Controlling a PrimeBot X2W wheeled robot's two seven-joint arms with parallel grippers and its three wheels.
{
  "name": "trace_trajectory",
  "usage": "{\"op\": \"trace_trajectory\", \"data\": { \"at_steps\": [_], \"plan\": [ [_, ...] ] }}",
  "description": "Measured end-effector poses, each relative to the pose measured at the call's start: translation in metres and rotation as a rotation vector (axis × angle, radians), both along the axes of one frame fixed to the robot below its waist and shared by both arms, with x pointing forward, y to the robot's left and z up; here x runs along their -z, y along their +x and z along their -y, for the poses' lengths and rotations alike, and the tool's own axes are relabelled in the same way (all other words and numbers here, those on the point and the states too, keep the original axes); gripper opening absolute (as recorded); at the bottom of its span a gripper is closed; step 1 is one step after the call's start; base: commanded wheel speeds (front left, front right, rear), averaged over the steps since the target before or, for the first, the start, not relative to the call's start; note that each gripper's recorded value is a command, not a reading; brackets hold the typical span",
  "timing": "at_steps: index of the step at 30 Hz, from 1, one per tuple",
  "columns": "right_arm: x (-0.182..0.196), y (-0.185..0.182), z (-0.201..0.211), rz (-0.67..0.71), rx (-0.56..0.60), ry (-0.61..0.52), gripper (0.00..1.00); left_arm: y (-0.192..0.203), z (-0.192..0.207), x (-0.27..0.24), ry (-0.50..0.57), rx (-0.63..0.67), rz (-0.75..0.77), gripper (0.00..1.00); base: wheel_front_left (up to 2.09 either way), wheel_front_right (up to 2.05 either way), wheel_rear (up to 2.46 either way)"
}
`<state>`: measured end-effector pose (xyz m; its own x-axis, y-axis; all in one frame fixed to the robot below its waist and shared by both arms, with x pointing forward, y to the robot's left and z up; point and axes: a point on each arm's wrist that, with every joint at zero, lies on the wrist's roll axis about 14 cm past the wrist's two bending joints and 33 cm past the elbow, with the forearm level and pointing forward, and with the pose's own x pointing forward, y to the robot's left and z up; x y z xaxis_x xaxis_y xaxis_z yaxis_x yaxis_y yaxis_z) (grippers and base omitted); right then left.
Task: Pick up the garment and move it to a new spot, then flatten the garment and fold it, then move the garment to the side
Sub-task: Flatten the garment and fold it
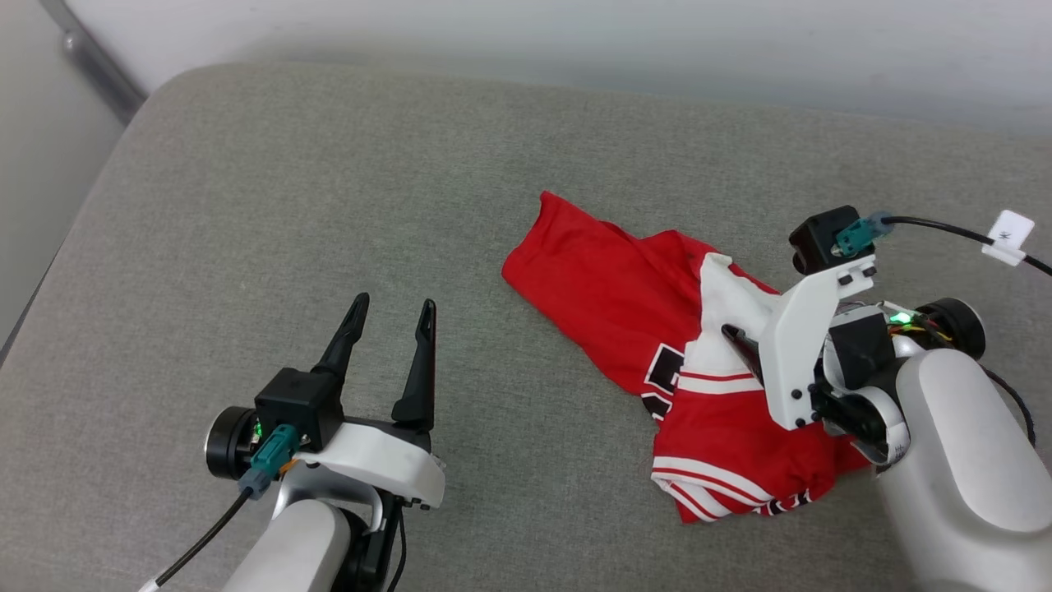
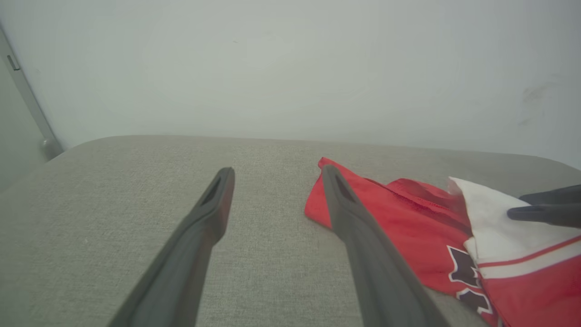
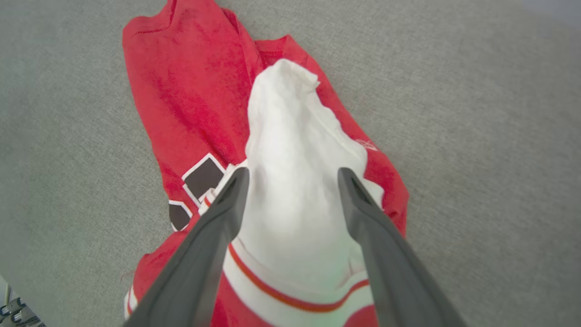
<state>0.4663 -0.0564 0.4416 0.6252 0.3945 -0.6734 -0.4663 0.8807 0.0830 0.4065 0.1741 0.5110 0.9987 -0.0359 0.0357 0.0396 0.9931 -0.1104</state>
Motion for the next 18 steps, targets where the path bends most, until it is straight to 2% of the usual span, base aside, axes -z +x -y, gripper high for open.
{"op": "trace_trajectory", "data": {
  "at_steps": [5,6,7,13,16,18],
  "plan": [
    [0.028,-0.006,-0.004,-0.122,-0.055,-0.073,1.00,-0.001,-0.008,0.008,0.000,-0.026,-0.018,1.00,0.00,0.00,0.00],
    [0.029,-0.006,-0.004,-0.126,-0.058,-0.073,0.44,-0.002,-0.009,0.009,-0.001,-0.030,-0.020,1.00,0.00,0.00,0.00],
    [0.028,-0.006,-0.005,-0.124,-0.062,-0.074,0.00,-0.002,-0.009,0.009,-0.001,-0.032,-0.019,1.00,0.00,0.00,0.00],
    [-0.032,0.014,0.010,0.102,0.003,0.018,0.00,-0.003,-0.011,0.005,0.011,-0.032,-0.006,1.00,0.00,0.00,0.00],
    [-0.067,0.021,0.037,0.228,0.101,0.086,0.00,-0.004,-0.006,0.002,0.009,-0.019,0.003,1.00,0.00,0.00,0.00],
    [-0.076,0.016,0.062,0.275,0.190,0.127,0.00,-0.006,-0.001,0.003,0.004,-0.006,-0.001,1.00,0.00,0.00,0.00]
  ]
}}
